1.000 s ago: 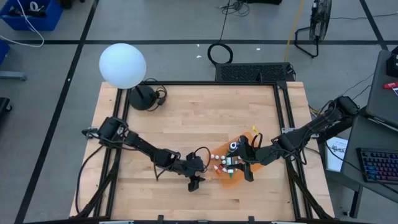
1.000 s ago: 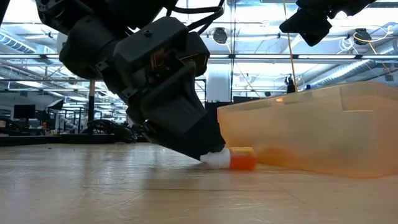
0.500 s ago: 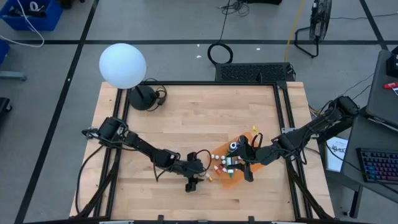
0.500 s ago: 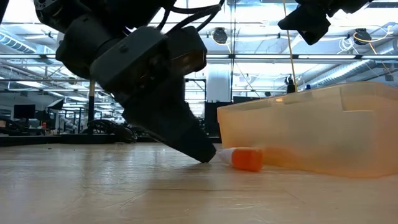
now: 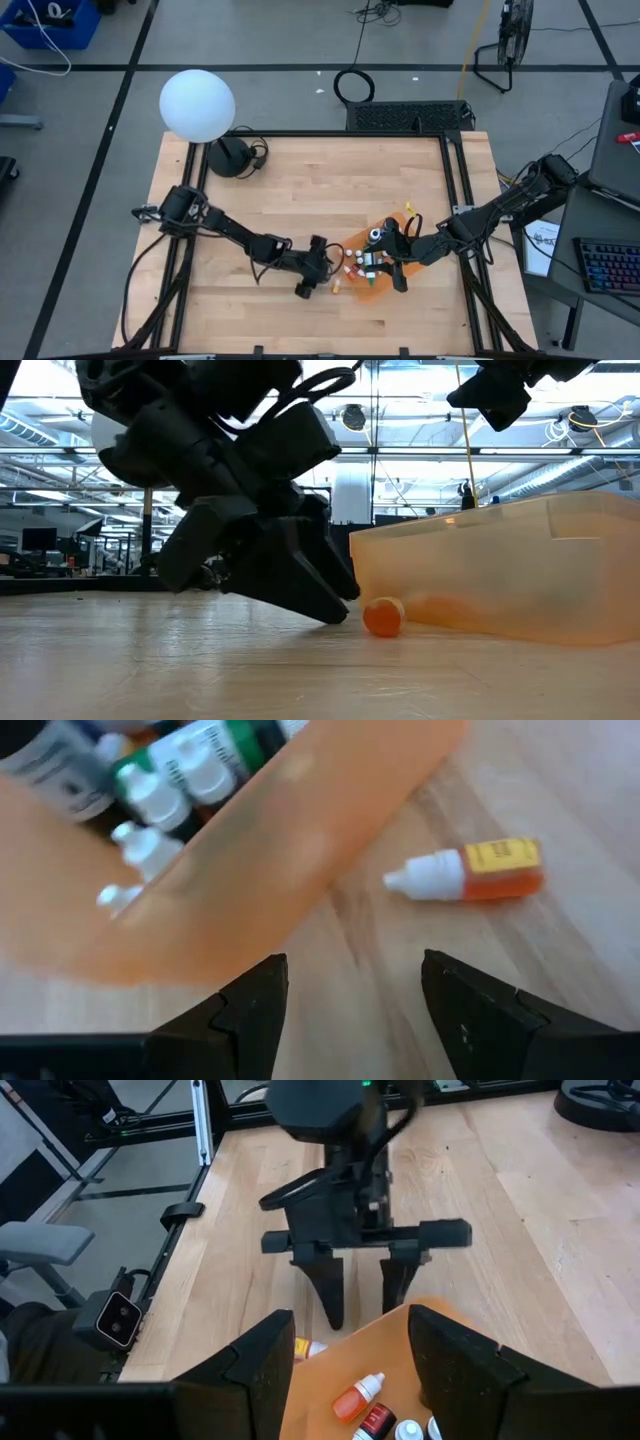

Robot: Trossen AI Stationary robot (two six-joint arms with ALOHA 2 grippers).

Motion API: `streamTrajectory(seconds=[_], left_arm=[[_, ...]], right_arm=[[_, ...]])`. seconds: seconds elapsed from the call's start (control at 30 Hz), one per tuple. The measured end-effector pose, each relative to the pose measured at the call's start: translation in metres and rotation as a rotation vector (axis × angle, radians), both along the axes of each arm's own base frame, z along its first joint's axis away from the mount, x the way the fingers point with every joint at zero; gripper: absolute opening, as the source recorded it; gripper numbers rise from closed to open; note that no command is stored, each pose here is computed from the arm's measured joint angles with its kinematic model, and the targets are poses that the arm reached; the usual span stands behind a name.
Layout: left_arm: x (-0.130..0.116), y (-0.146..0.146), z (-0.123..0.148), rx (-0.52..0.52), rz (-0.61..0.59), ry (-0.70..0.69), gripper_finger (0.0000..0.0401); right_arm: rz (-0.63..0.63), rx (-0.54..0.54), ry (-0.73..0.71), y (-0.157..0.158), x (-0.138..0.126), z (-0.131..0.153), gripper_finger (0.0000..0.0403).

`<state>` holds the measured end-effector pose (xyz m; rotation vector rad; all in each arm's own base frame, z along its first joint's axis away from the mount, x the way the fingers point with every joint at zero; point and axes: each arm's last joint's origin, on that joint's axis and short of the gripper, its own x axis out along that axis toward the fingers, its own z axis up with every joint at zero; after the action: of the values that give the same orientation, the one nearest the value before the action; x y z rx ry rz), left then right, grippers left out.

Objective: Pick & Place food coloring
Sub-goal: Put the small yellow food coloring bottle into the orange bin

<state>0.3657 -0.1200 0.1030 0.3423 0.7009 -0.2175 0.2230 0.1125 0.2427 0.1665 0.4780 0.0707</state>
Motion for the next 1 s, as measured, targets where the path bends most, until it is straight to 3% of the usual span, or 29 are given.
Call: streamTrajectory(seconds=[0.23,0.5,0.7,1.0], left_arm=[[0.001,-0.004,0.002,-0.09,-0.182,0.001,0.0234],[0.001,-0.017,0.007,-0.225,-0.215,-0.029,0.0234],[0.004,-0.023,0.013,-0.449,-0.051,-0.046,0.0234],[0.002,-0.033,0.014,-0.529,0.214,-0.028,0.0234]], right_arm=[[0.0,0.0,0.0,0.0,0.0,0.0,0.0187],[0.001,-0.003,0.0,0.0,0.0,0.0,0.0187],[0.002,-0.003,-0.001,0.0,0.0,0.0,0.0187],[0.002,0.007,-0.019,0.0,0.001,0.002,0.0187]])
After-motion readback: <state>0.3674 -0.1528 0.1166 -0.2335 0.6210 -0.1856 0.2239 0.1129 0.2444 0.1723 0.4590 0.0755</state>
